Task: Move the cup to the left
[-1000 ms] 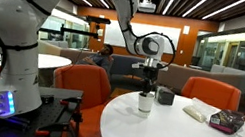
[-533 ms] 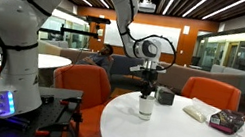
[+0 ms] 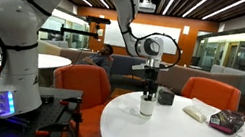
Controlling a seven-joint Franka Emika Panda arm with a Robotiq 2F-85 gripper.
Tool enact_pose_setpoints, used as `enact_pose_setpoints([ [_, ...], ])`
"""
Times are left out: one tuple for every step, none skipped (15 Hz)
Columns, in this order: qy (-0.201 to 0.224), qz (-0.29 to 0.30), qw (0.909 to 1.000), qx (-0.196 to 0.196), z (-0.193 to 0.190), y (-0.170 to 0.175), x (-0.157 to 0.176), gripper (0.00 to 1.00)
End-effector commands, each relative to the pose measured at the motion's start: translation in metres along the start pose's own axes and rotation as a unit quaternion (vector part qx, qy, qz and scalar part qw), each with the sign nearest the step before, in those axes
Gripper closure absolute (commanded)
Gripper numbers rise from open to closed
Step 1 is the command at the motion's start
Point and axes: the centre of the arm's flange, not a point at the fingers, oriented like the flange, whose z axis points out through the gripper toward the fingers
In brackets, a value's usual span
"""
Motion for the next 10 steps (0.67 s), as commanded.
enact_pose_setpoints([
  [-0.02,-0.015,0.9997,0.005,-0.02,0.013,-0.015,0.11],
  [-0.03,-0.023,0.9992,0.009,-0.026,0.017,-0.02,0.05],
  [-0.051,-0.031,0.9982,0.011,-0.033,0.022,-0.026,0.0],
  [-0.073,-0.035,0.9967,0.01,-0.04,0.025,-0.032,0.0],
  [-0.093,-0.045,0.9946,0.012,-0.049,0.032,-0.04,0.0],
  [-0.103,-0.048,0.9935,0.01,-0.058,0.037,-0.047,0.0],
  [-0.103,-0.055,0.9931,0.003,-0.067,0.045,-0.053,0.0],
  [-0.1,-0.053,0.9935,-0.004,-0.076,0.052,-0.058,0.0],
  [-0.1,-0.055,0.9935,-0.008,-0.085,0.06,-0.061,0.0],
  [-0.098,-0.055,0.9936,-0.012,-0.091,0.067,-0.064,0.0],
])
